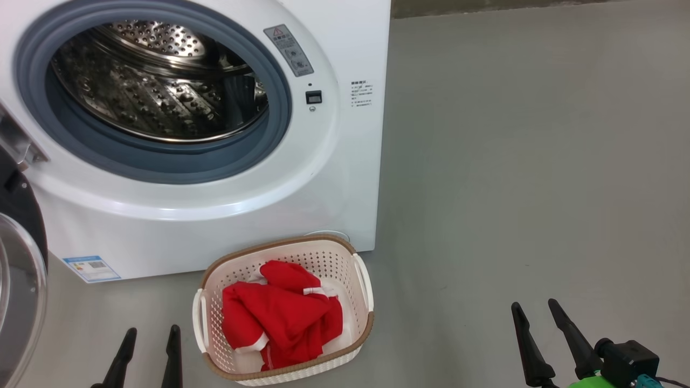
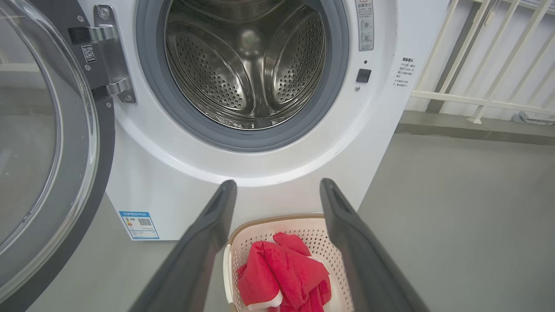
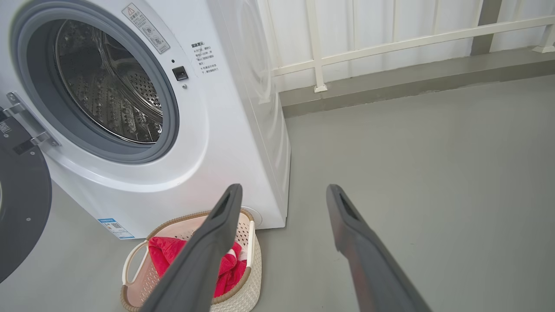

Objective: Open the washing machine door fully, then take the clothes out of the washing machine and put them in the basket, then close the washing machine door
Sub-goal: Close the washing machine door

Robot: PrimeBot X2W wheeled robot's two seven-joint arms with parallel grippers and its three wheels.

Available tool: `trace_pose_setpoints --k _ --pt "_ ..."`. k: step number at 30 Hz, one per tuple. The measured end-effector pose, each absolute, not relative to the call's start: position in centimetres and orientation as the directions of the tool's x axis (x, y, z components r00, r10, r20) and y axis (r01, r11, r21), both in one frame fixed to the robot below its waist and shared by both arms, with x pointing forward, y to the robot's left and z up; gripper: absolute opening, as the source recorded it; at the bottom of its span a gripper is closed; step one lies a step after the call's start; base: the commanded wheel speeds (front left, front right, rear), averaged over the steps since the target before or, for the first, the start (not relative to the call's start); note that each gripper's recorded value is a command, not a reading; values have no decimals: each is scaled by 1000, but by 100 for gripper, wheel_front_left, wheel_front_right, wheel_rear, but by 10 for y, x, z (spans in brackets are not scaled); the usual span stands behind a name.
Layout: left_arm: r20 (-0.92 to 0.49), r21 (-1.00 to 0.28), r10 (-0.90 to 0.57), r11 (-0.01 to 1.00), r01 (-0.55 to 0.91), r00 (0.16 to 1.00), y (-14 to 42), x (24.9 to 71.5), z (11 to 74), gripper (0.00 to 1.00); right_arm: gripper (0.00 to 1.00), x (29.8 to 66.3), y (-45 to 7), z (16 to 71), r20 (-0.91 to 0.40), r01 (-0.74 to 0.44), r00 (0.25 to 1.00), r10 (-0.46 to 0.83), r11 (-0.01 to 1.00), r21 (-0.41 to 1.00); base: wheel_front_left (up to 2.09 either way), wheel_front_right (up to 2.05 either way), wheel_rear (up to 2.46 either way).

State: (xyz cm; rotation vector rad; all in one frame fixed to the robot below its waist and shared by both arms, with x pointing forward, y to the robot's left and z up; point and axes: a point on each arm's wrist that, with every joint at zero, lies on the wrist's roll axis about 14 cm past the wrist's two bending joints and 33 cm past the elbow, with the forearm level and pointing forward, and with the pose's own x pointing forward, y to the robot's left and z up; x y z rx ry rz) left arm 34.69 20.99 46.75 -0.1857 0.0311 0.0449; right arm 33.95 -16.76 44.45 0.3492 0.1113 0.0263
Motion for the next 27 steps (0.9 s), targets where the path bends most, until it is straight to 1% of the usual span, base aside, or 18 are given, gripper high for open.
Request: trace_pose_setpoints --k 5,10,20,21,27 --pt "-37 -190 59 980 -65 998 213 343 467 100 100 341 -162 446 -100 -25 993 63 939 344 0 0 0" --pt "-35 -199 99 975 -104 995 223 334 467 100 100 346 -147 446 -99 -70 989 111 935 346 0 0 0" --pt "-35 -215 214 952 -216 976 254 306 468 100 100 354 -102 444 -102 -214 960 262 915 341 0 0 0" --pt "-35 -215 214 952 -216 976 254 306 468 100 100 354 -102 444 -102 -214 960 262 915 341 0 0 0" --pt "-45 -236 296 925 -298 954 273 281 464 100 100 357 -72 445 -99 -306 929 357 890 337 0 0 0"
